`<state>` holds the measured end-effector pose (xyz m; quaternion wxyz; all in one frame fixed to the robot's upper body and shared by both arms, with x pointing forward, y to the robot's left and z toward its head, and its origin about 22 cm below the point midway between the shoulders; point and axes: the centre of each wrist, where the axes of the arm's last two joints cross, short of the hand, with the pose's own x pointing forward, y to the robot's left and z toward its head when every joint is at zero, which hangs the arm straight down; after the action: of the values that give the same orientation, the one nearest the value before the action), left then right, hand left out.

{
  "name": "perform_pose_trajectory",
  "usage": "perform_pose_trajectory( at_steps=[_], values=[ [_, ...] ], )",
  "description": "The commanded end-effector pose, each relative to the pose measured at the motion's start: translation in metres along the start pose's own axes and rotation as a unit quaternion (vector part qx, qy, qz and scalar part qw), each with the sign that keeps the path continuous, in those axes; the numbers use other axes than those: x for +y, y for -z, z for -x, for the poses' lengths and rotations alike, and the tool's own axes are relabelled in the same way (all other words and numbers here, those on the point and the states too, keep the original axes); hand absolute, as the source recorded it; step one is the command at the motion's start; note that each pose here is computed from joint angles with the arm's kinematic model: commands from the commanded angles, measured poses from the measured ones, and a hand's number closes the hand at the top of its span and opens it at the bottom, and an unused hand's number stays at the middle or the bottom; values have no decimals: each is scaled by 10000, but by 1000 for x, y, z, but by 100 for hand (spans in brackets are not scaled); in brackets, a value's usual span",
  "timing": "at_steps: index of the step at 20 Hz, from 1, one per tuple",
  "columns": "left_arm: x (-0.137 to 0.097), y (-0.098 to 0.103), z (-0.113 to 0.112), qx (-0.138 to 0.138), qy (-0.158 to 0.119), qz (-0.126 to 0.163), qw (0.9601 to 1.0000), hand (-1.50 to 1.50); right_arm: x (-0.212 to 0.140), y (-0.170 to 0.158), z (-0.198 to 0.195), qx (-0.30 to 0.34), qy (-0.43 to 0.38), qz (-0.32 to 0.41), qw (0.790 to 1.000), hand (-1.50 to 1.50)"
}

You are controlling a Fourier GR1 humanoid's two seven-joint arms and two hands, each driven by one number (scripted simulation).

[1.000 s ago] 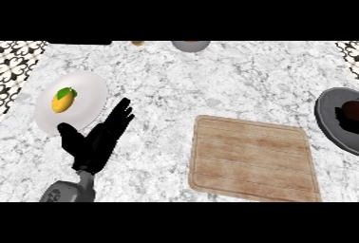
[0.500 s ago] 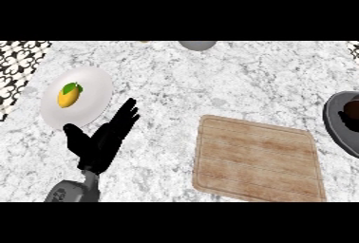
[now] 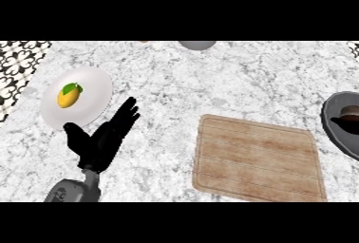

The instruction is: Pick the cupcake from the cutting board and place it in the pan

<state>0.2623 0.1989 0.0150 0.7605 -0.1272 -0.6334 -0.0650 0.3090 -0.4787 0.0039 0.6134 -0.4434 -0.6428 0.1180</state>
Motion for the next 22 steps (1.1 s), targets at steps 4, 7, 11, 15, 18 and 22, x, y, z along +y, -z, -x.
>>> perform_pose_trajectory(
  at_steps=[4,7,11,15,18,22],
  values=[
    [7,-3,5,81,-3,-76,9999,0,-24,8,2,-22,1786,240,9836,-150],
    [25,-3,-5,32,-11,-160,9999,0,-39,-3,17,255,2195,40,9753,-150],
    [9,-8,0,34,-41,-163,9999,0,-66,-30,47,243,2429,-489,9685,-150],
    [13,0,-9,-85,-18,-215,9997,0,-91,-35,55,-30,2681,-788,9602,-150],
    [6,-4,0,-79,-107,-142,9998,0,-111,-55,72,-66,2823,-1097,9530,-150],
    [12,-10,-5,18,-122,-156,9998,0,-127,-68,80,-158,2824,-1204,9516,-150]
  ],
)
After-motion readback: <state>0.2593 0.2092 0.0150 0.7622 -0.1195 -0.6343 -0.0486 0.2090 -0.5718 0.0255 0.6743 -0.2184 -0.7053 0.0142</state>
